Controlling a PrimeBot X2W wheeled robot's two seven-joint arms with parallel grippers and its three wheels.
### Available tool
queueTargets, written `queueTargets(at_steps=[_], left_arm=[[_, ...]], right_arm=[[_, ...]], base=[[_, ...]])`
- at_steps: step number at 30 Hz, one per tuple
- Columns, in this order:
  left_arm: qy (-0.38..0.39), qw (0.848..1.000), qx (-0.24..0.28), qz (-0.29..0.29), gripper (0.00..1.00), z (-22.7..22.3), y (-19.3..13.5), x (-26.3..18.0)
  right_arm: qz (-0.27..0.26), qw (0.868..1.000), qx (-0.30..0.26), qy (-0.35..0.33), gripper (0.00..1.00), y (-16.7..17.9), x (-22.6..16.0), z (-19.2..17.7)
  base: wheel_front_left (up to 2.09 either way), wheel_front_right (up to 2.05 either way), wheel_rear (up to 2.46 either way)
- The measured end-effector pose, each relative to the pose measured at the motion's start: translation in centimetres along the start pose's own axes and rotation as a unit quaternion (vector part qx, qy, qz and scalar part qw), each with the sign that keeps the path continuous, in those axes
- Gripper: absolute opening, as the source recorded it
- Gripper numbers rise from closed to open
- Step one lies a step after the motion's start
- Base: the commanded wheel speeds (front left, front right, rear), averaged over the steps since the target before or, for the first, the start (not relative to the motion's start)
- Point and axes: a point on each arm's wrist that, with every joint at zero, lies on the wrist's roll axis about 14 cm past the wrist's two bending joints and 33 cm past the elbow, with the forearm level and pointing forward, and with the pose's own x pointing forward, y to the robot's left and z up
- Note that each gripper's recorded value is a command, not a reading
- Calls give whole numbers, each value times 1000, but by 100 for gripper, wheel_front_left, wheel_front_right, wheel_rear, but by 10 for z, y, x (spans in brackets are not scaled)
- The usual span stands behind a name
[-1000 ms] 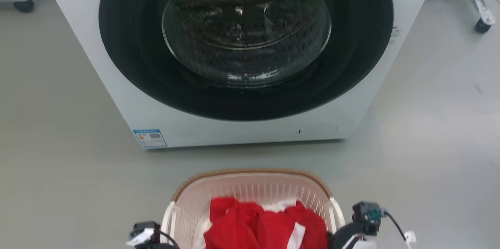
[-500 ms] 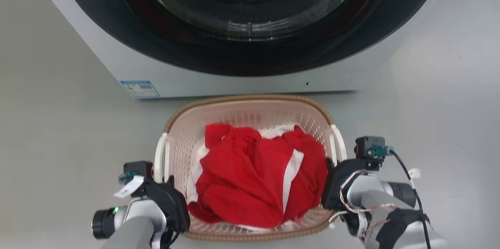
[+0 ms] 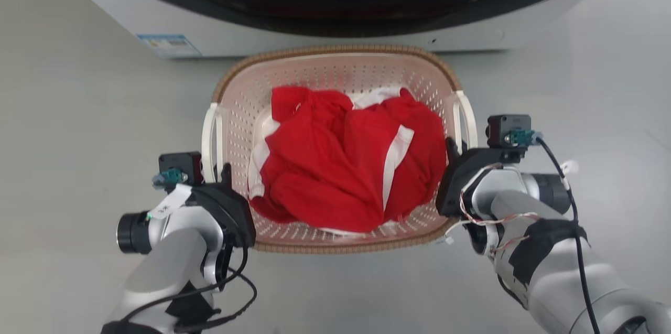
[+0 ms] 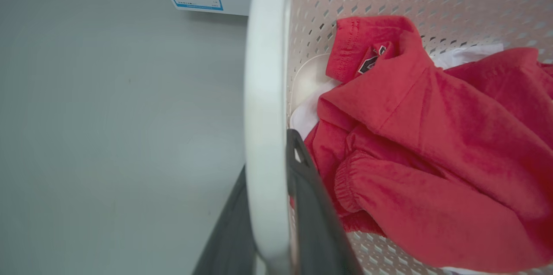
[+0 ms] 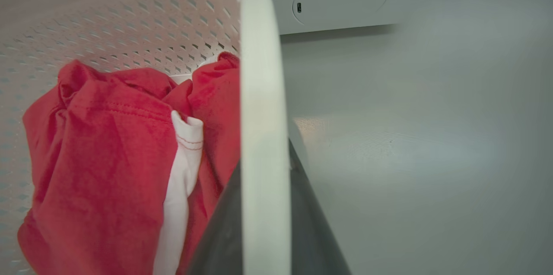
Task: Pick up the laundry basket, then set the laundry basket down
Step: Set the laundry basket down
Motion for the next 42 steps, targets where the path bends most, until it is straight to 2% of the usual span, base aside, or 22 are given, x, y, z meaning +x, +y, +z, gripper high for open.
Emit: queueTargets(at_steps=[16, 20, 25, 42], left_arm=[[9, 1000, 7, 12, 0, -8, 19, 67], [21, 1000, 7, 16, 0, -24, 25, 78], [34, 999, 8, 22, 0, -41, 32, 86], [25, 999, 15, 23, 0, -35, 35, 96]], right_arm=[[9, 1000, -9, 16, 0, -10, 76, -19], [9, 1000, -9, 27, 0, -14, 89, -35], [12, 999, -4, 42, 0, -16, 99, -56], [15, 999, -7, 33, 0, -17, 107, -54]], base=[[0, 0, 0], [0, 0, 0], [0, 0, 0], [0, 0, 0]])
